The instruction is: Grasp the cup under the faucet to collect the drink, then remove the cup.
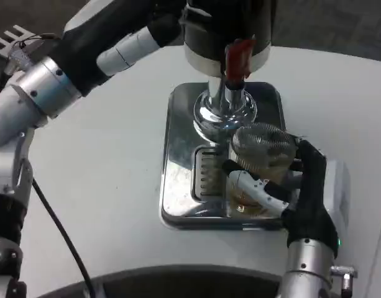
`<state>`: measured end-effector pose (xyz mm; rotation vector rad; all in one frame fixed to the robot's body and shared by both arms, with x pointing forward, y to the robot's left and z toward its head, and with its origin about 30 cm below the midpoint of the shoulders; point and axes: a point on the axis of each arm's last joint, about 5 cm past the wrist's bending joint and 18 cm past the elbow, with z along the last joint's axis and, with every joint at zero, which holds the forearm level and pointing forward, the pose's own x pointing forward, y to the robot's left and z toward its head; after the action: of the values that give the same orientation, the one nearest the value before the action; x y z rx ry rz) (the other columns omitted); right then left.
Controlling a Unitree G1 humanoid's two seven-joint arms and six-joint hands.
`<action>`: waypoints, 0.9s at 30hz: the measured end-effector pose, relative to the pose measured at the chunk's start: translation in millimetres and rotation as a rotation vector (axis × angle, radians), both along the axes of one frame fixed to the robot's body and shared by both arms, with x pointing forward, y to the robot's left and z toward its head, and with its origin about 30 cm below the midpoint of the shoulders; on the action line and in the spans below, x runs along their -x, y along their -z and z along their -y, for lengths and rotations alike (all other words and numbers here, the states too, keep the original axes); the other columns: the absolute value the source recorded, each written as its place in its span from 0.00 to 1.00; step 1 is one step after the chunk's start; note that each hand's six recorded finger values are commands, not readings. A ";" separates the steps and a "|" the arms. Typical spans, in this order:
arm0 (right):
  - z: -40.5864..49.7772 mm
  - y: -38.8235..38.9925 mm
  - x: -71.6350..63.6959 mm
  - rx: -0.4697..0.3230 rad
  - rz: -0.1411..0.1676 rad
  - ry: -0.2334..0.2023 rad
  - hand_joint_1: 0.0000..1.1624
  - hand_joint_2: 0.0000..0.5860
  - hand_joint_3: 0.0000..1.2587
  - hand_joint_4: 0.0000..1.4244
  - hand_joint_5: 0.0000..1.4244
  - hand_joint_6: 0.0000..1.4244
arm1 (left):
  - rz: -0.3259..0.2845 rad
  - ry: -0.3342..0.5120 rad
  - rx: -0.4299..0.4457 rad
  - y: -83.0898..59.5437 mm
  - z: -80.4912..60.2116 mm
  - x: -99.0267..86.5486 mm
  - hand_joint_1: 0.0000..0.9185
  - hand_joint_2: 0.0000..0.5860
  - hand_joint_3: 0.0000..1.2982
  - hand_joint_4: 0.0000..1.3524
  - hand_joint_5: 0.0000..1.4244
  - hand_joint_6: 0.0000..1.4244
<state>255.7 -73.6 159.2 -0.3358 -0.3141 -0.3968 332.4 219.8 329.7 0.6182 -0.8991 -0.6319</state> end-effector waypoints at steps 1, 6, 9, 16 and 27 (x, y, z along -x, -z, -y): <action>3.6 0.5 2.2 0.008 0.000 0.009 0.76 0.28 0.67 0.69 0.80 0.61 | -0.010 -0.009 0.002 2.3 -2.8 0.6 0.00 0.02 0.26 0.24 0.29 0.21; 11.7 0.5 8.8 0.020 -0.006 0.013 0.76 0.28 0.68 0.70 0.80 0.63 | -0.019 -0.035 0.021 6.5 -10.0 3.3 0.00 0.02 0.26 0.24 0.29 0.21; 15.5 0.5 12.9 0.022 -0.011 0.018 0.76 0.28 0.68 0.71 0.82 0.65 | -0.029 -0.057 0.037 10.4 -16.6 6.0 0.00 0.02 0.26 0.24 0.29 0.22; 24.1 -5.3 26.5 0.042 0.007 0.009 0.76 0.27 0.70 0.72 0.83 0.67 | -0.071 -0.126 0.083 26.9 -36.3 15.7 0.00 0.02 0.26 0.25 0.29 0.22; 31.9 -9.1 44.5 0.070 -0.013 -0.013 0.77 0.25 0.73 0.74 0.85 0.71 | -0.161 -0.211 0.115 61.6 -51.5 32.8 0.00 0.02 0.26 0.25 0.29 0.22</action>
<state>211.1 -105.4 168.2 -0.4045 -0.3183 -0.3716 299.6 271.4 268.2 0.5420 -0.7034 -0.4299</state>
